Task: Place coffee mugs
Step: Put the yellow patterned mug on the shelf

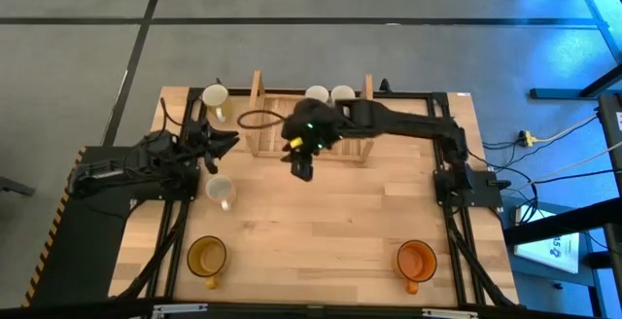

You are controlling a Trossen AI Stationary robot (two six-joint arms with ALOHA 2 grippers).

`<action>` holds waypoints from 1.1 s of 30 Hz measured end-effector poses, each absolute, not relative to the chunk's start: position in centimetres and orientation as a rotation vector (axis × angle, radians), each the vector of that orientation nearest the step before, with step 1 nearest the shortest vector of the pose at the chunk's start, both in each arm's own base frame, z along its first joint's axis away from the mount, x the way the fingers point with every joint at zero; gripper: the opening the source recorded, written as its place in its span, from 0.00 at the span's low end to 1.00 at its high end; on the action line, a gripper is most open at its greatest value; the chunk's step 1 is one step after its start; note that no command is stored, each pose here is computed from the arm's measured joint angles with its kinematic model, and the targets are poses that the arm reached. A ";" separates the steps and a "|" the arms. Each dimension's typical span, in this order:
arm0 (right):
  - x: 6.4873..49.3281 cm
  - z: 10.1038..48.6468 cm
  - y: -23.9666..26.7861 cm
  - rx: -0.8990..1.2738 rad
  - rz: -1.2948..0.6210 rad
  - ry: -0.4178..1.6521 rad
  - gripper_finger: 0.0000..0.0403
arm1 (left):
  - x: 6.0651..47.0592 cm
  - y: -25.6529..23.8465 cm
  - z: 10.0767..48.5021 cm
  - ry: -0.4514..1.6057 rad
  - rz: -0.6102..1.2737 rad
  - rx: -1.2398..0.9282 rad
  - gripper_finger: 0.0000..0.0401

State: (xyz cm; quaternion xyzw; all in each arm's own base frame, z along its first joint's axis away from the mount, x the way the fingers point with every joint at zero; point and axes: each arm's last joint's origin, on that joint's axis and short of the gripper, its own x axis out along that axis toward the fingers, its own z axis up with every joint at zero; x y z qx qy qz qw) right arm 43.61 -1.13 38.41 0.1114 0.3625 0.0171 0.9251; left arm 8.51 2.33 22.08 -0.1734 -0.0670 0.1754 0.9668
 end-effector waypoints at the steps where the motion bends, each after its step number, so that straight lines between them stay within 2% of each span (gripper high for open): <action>1: 43.2 39.1 -0.4 0.220 0.028 0.731 0.33 | 8.4 2.3 22.8 -0.101 0.341 -0.343 0.29; 5: 40.9 40.2 2.1 0.184 -0.083 0.749 0.33 | 8.4 2.0 24.6 0.112 0.286 -0.362 0.33; 10: 37.6 39.7 4.3 0.185 -0.164 0.782 0.33 | 9.5 1.8 26.8 0.327 0.224 -0.429 0.33; 16: 32.8 36.1 6.5 0.265 -0.196 0.714 0.33 | 10.7 1.7 29.6 0.612 0.266 -0.530 0.33; 23: 26.4 31.2 8.0 0.444 -0.202 0.575 0.33 | 10.9 1.3 33.5 0.791 0.310 -0.650 0.33; 29: 23.2 28.6 8.6 0.483 -0.210 0.574 0.33 | 10.9 0.8 33.0 1.076 0.412 -0.712 0.33; 33: 22.7 27.8 8.8 0.463 -0.214 0.596 0.33 | 12.1 0.5 31.2 1.257 0.393 -0.583 0.33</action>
